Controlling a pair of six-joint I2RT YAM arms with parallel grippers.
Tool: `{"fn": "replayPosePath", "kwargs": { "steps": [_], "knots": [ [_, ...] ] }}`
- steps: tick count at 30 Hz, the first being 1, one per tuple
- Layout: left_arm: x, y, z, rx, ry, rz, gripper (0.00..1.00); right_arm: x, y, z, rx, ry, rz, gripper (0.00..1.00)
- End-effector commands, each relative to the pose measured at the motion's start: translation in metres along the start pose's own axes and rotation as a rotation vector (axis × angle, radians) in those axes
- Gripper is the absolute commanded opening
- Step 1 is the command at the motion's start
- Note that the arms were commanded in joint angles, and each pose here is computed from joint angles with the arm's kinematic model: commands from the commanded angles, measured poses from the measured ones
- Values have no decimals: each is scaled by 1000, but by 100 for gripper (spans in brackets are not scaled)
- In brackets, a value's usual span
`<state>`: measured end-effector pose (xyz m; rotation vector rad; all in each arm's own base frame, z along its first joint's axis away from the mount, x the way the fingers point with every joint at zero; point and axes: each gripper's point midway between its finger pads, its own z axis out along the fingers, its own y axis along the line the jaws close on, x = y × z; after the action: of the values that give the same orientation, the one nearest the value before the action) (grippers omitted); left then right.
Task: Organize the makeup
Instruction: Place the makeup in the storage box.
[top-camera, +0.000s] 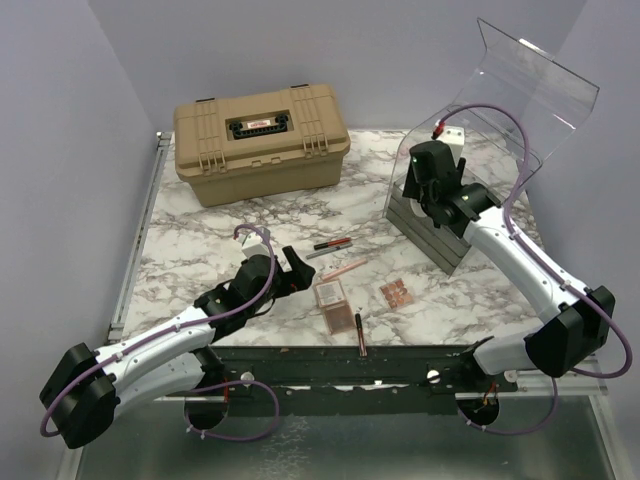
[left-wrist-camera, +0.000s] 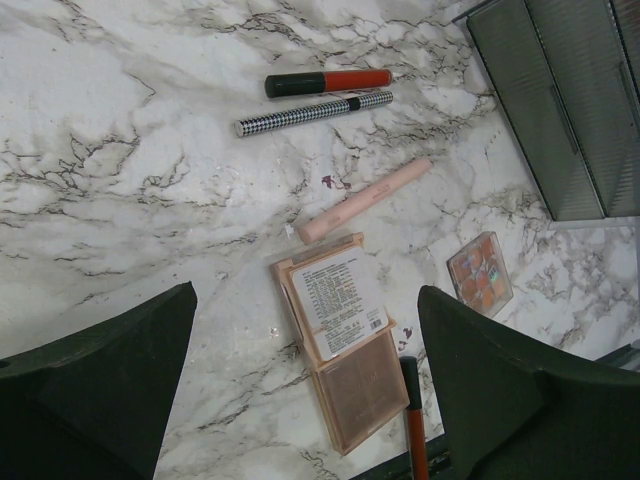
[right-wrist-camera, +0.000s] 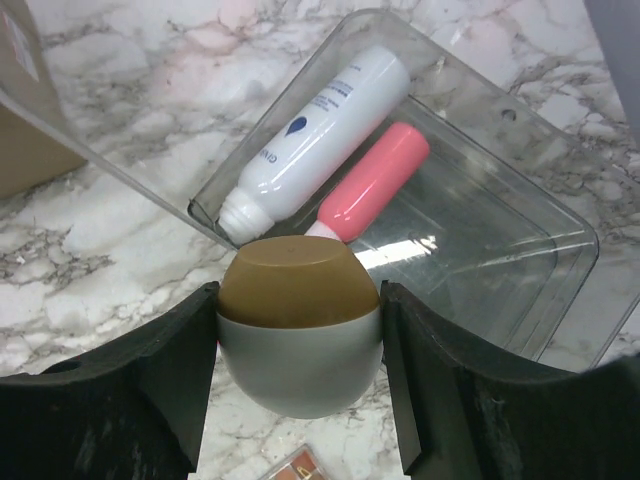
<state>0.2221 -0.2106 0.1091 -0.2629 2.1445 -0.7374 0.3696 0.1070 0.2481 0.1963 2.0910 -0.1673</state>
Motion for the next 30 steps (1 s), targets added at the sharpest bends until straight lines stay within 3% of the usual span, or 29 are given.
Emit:
{"fn": "replayPosePath", "kwargs": {
  "steps": [1,8,30],
  "knots": [
    [3,3,1,2,8,-2,94,-29,-14,-2,65,-91,59,52],
    [4,5,-1,4,4,-10,94,-28,-30,9,173,-115,71,52],
    [7,3,4,15,10,-27,94,14,-78,49,469,-65,321,51]
  ]
}}
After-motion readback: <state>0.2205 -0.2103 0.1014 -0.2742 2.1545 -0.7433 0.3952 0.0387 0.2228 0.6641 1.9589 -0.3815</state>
